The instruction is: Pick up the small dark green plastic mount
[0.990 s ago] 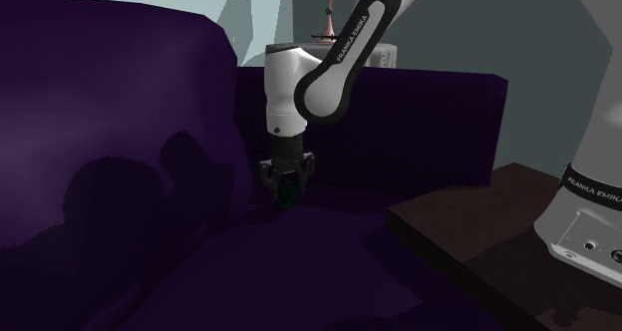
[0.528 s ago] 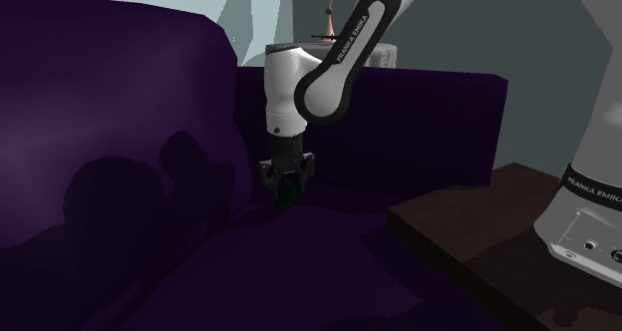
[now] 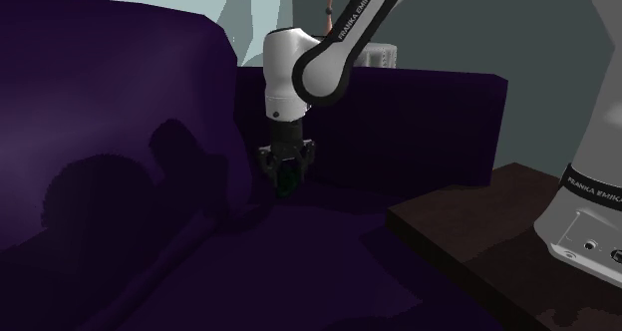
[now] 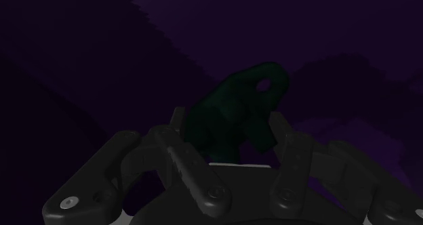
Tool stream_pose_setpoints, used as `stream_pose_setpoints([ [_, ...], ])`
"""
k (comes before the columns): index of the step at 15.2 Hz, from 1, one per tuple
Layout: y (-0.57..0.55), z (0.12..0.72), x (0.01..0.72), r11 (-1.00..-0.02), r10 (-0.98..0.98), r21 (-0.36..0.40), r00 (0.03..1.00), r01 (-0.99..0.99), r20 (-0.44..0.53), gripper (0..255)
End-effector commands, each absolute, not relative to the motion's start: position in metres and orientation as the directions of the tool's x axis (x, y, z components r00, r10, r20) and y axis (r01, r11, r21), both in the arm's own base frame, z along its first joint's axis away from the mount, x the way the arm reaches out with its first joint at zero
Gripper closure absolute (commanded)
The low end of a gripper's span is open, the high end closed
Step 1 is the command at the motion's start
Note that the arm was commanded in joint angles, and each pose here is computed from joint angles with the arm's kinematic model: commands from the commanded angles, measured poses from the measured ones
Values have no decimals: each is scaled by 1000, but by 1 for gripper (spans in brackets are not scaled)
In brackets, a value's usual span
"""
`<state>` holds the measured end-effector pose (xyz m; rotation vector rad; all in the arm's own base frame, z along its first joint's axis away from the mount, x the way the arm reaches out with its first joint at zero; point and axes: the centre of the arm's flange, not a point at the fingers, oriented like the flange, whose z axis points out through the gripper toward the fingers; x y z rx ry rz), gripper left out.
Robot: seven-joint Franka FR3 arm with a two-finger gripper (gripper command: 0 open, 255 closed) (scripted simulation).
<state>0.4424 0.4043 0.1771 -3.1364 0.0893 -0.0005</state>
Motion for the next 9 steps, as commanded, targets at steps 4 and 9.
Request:
stream_pose_setpoints([
  [4,404,204,443,-998,-57,-4,998,-57,0,255],
  [9,404,221,443,-998,-57,-4,998,-57,0,255],
])
